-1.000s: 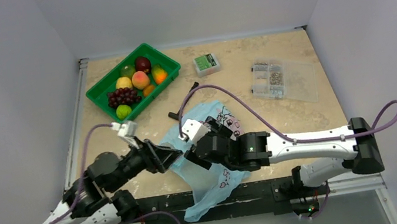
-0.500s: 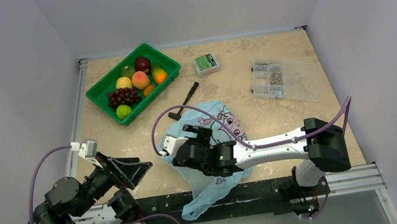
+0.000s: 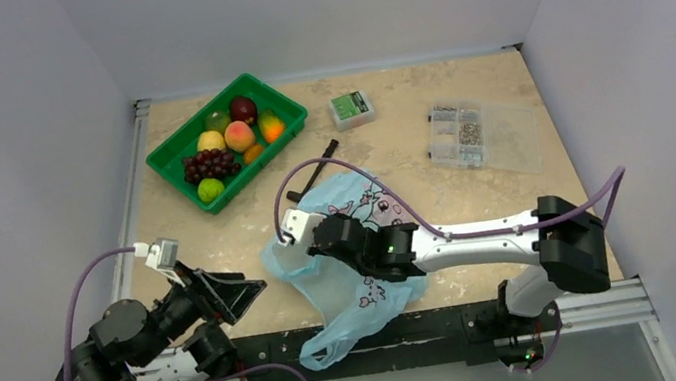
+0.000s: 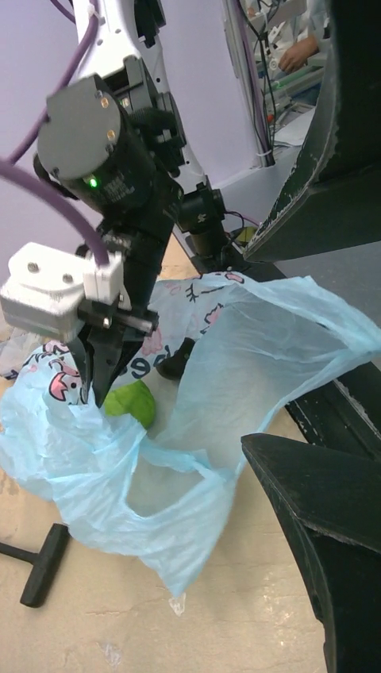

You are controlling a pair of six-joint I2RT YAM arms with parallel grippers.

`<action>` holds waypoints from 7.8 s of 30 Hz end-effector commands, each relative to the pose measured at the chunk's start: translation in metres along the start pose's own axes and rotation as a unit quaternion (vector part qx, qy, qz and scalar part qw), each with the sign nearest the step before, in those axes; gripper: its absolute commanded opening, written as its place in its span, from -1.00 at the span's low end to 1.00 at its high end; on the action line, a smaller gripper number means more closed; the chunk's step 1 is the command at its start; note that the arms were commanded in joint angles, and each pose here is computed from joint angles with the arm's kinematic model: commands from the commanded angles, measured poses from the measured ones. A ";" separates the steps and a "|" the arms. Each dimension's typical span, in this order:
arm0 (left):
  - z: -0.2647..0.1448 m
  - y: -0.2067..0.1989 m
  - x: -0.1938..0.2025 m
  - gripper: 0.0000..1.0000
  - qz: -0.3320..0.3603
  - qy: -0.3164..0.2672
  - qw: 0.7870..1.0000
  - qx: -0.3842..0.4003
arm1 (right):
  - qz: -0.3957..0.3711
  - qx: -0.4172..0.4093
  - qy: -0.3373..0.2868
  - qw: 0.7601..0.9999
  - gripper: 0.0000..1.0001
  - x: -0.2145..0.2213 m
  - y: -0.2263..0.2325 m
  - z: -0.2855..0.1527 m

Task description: Take the fake fruits out of the plastic bag

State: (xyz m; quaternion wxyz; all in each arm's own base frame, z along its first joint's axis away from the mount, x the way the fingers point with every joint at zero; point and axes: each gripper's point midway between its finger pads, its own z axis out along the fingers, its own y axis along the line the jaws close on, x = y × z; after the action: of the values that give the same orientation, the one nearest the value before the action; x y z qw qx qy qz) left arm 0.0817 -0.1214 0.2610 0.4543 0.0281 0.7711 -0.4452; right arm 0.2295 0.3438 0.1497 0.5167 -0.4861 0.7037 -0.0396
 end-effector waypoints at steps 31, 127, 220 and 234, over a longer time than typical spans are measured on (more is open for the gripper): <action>0.080 -0.126 0.041 0.45 0.035 0.130 0.964 0.229 | 0.396 -0.183 -0.101 0.894 -1.00 -0.110 -0.055 -0.009; 0.262 0.090 0.062 0.36 0.022 -0.028 0.955 -0.293 | 0.355 -0.148 -0.053 0.921 -1.00 -0.014 0.023 -0.110; 0.148 0.344 -0.292 -1.00 0.013 -0.224 0.874 -0.431 | 0.394 0.037 -0.016 0.918 -1.00 0.047 -0.025 -0.088; 0.160 0.430 -0.235 0.46 -0.085 -0.075 0.840 -0.531 | 0.390 0.022 -0.014 0.921 -1.00 0.044 -0.019 -0.087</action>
State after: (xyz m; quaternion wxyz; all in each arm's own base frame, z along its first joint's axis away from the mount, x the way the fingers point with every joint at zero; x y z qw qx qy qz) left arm 0.5237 0.1032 0.1097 0.4360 -0.2999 0.8484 -0.0108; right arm 0.1709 0.2539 0.1510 0.4973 -0.1757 0.8388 0.1349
